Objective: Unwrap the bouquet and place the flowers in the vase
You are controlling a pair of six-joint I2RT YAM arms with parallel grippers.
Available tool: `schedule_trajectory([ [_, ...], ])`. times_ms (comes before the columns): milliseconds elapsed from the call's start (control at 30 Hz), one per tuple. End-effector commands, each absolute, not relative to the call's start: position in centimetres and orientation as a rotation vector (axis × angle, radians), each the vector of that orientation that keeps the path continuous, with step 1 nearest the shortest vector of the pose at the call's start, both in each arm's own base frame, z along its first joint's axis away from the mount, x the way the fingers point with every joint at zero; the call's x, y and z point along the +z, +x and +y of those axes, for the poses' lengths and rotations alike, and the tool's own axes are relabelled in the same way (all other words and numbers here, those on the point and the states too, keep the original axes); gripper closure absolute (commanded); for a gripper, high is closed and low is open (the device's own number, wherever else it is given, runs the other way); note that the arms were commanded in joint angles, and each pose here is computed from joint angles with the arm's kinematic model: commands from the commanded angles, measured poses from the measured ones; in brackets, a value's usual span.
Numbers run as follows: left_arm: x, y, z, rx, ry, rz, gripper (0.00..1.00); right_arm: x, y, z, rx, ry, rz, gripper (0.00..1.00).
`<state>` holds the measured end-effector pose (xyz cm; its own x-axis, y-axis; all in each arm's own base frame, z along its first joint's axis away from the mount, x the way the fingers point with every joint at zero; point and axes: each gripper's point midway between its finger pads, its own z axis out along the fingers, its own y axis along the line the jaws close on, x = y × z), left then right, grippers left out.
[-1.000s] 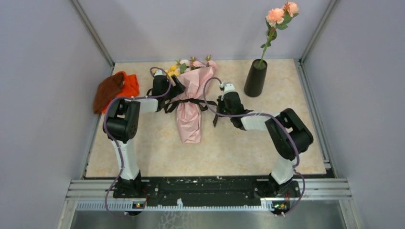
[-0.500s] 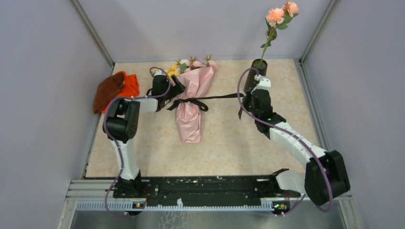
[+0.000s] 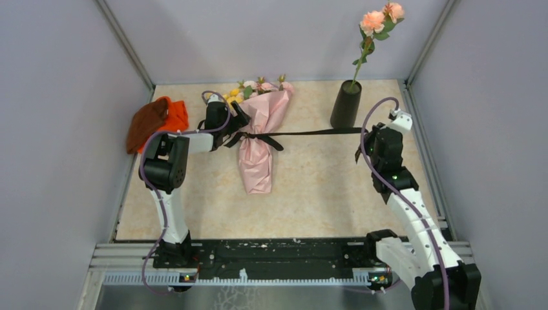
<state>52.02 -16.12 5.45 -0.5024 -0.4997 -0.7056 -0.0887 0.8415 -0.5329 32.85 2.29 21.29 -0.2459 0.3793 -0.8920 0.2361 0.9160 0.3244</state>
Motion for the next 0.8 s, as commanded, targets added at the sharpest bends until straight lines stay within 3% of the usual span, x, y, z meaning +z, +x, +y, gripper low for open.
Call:
schedule_trajectory([
  [0,3.1,50.6,-15.7,-0.522,-0.451,2.145,0.01,22.9,32.0,0.2,0.079,0.523,1.774,1.0],
  [367,2.9,50.4,-15.5,-0.502,-0.448,2.148,0.01,24.0,30.4,-3.6,0.011,0.634,1.692,1.0],
  [633,3.4,50.5,-15.6,-0.509,-0.437,2.141,0.01,22.7,30.6,-3.0,0.054,0.606,1.72,1.0],
  [667,3.7,50.5,-15.6,-0.508,-0.431,2.137,0.01,22.4,30.9,-2.5,0.077,0.588,1.738,0.98],
  [700,4.0,50.5,-15.6,-0.507,-0.422,2.13,0.01,22.1,31.3,-1.8,0.11,0.557,1.754,0.89],
  [767,5.1,50.4,-15.3,-0.486,-0.414,2.109,0.01,21.1,32.0,-0.2,0.182,0.495,1.801,0.61],
])
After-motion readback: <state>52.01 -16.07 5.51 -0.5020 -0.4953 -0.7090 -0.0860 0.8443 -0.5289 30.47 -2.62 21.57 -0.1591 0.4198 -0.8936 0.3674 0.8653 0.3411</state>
